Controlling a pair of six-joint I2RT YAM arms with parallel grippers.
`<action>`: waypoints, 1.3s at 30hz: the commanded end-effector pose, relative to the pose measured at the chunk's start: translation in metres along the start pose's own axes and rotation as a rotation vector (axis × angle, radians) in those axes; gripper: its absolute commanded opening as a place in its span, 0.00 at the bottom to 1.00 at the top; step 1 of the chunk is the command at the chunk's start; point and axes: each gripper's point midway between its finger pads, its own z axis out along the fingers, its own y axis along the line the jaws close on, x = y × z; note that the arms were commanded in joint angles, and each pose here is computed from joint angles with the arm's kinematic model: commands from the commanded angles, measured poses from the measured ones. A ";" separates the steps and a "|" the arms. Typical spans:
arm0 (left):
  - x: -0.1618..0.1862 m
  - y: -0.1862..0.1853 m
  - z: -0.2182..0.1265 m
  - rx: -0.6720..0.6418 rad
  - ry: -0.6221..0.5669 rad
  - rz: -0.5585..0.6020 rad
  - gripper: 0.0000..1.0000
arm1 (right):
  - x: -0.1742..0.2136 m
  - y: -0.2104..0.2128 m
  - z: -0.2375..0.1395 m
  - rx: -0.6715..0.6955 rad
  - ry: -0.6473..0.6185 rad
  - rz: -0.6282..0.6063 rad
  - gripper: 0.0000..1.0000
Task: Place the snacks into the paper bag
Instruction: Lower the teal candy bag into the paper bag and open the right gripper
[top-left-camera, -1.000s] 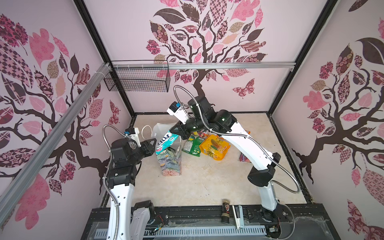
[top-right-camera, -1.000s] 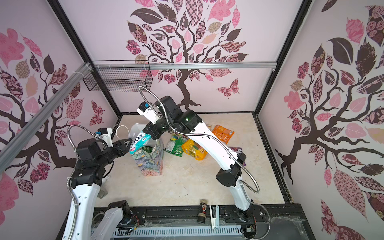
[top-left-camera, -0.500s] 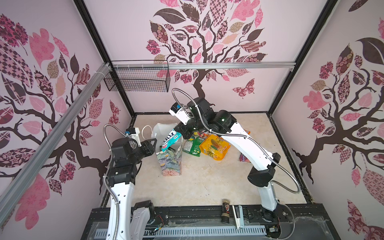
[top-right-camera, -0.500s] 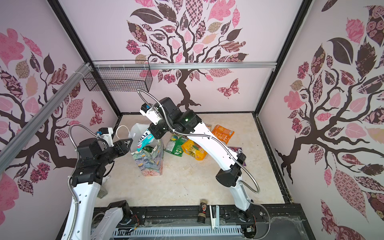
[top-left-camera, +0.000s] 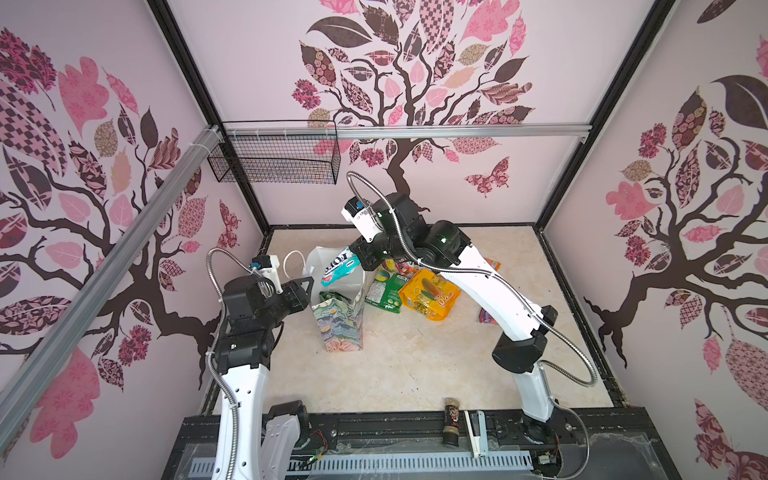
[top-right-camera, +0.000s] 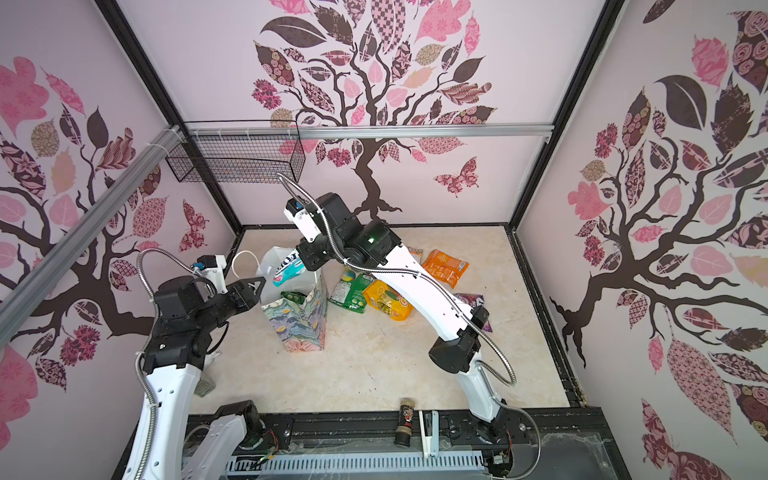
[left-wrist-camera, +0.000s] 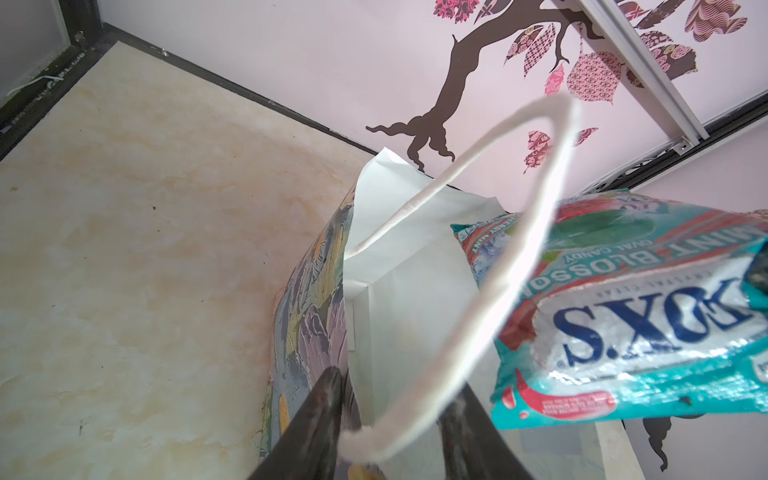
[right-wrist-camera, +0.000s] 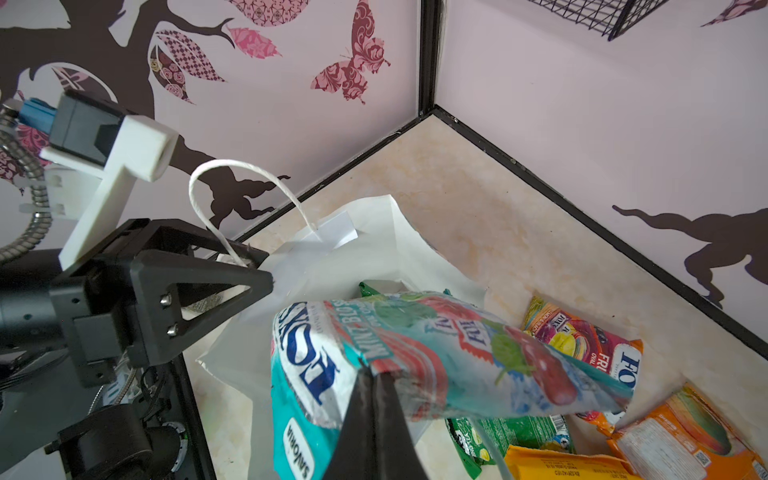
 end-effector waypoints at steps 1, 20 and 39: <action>0.004 0.002 0.001 0.002 0.005 0.003 0.42 | -0.001 0.010 0.007 0.028 -0.003 -0.134 0.00; 0.003 0.002 0.001 -0.004 0.001 0.005 0.42 | 0.023 0.008 -0.012 0.174 0.114 -0.337 0.00; 0.001 -0.001 -0.004 0.006 -0.019 0.015 0.42 | 0.050 0.009 0.008 0.254 0.197 -0.353 0.01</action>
